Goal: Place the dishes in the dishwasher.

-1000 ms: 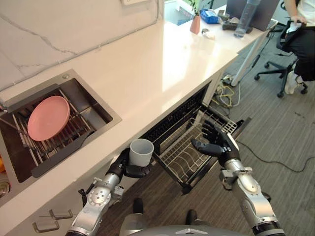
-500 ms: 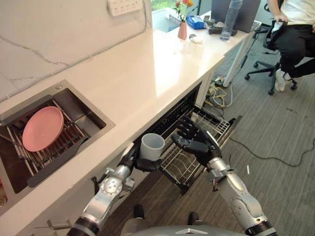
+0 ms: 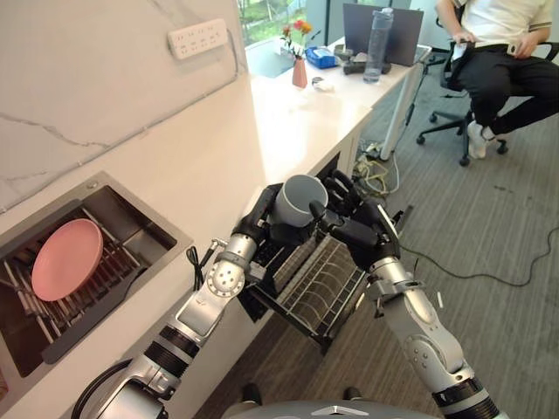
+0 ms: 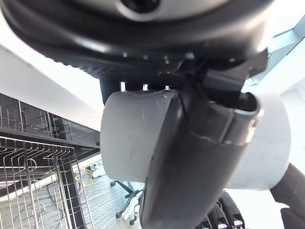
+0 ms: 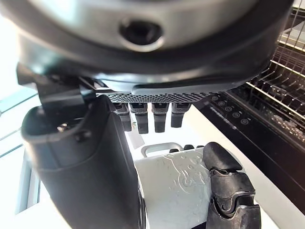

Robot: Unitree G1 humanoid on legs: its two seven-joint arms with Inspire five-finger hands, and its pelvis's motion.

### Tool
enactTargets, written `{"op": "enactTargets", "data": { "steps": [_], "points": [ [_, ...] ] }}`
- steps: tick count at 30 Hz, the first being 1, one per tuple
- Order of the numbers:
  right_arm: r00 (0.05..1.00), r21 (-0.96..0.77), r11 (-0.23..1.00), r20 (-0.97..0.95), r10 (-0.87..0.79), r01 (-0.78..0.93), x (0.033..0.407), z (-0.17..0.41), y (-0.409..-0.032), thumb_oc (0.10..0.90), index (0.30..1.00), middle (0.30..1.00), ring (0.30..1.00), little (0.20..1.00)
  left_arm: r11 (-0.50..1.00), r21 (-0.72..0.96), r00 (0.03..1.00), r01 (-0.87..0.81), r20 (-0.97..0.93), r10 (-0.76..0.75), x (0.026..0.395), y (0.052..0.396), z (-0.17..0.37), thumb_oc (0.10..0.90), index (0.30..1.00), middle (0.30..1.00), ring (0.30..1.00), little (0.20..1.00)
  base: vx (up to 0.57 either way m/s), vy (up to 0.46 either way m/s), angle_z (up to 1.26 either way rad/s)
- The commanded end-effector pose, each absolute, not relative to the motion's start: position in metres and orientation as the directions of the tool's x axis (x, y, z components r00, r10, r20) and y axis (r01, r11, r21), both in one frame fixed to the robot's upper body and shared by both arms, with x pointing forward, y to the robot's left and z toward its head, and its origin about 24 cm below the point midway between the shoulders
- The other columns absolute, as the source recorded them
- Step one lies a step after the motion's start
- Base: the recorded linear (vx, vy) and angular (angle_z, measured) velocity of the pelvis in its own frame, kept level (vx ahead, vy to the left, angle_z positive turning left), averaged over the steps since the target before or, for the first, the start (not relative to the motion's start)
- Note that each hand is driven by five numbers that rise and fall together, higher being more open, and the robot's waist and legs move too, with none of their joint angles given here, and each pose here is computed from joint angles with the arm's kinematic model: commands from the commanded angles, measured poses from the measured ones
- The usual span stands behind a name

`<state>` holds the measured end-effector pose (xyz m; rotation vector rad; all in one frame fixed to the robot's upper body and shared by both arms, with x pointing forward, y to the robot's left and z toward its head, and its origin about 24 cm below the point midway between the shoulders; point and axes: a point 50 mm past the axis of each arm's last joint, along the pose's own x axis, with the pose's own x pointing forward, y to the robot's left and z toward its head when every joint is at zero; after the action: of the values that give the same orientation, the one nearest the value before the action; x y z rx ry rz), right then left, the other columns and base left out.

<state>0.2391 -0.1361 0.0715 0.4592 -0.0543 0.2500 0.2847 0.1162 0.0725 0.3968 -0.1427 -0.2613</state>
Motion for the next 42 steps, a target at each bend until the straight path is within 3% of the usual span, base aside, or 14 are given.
{"op": "enactTargets", "data": {
  "steps": [1,6,14,22,27,32,42],
  "points": [
    [0.955,0.373,0.887,0.221,0.200,-0.272,0.240,0.092,-0.136,0.800,0.900,0.900,0.900,0.900,0.931,0.351,0.849,0.096,0.459,-0.261,0.307,0.108,0.154,0.400,0.300,0.300,0.300,0.300,-0.01,0.007,-0.16],
    [0.946,0.348,0.889,0.238,0.222,-0.297,0.243,0.095,-0.132,0.800,0.900,0.900,0.900,0.900,0.935,0.341,0.850,0.092,0.462,-0.252,0.308,0.111,0.154,0.400,0.300,0.300,0.300,0.300,-0.01,0.018,-0.14],
    [0.905,0.122,0.924,0.281,0.319,-0.363,0.253,0.108,-0.135,0.800,0.900,0.900,0.900,0.900,0.936,0.289,0.861,0.201,0.403,-0.309,0.306,0.111,0.147,0.400,0.300,0.300,0.300,0.300,0.00,0.002,-0.01],
    [0.889,0.133,0.889,0.204,0.409,-0.439,0.253,0.093,-0.135,0.800,0.900,0.900,0.900,0.900,0.927,0.254,0.864,0.274,0.357,-0.354,0.306,0.112,0.143,0.400,0.300,0.300,0.300,0.300,0.01,-0.001,0.08],
    [0.889,0.301,0.837,0.196,0.414,-0.457,0.253,0.084,-0.130,0.800,0.900,0.900,0.900,0.900,0.925,0.219,0.867,0.310,0.333,-0.370,0.306,0.109,0.138,0.400,0.300,0.300,0.300,0.300,0.01,-0.002,0.05],
    [0.866,0.327,0.802,0.198,0.459,-0.499,0.250,0.081,-0.127,0.800,0.900,0.900,0.900,0.900,0.920,0.192,0.859,0.342,0.333,-0.389,0.304,0.108,0.138,0.400,0.300,0.300,0.300,0.300,0.00,0.000,0.00],
    [0.843,0.175,0.825,0.138,0.520,-0.537,0.252,0.077,-0.143,0.800,0.900,0.900,0.900,0.900,0.905,0.182,0.848,0.384,0.318,-0.423,0.303,0.113,0.135,0.400,0.300,0.300,0.300,0.300,0.00,0.000,0.00]
  ]
}}
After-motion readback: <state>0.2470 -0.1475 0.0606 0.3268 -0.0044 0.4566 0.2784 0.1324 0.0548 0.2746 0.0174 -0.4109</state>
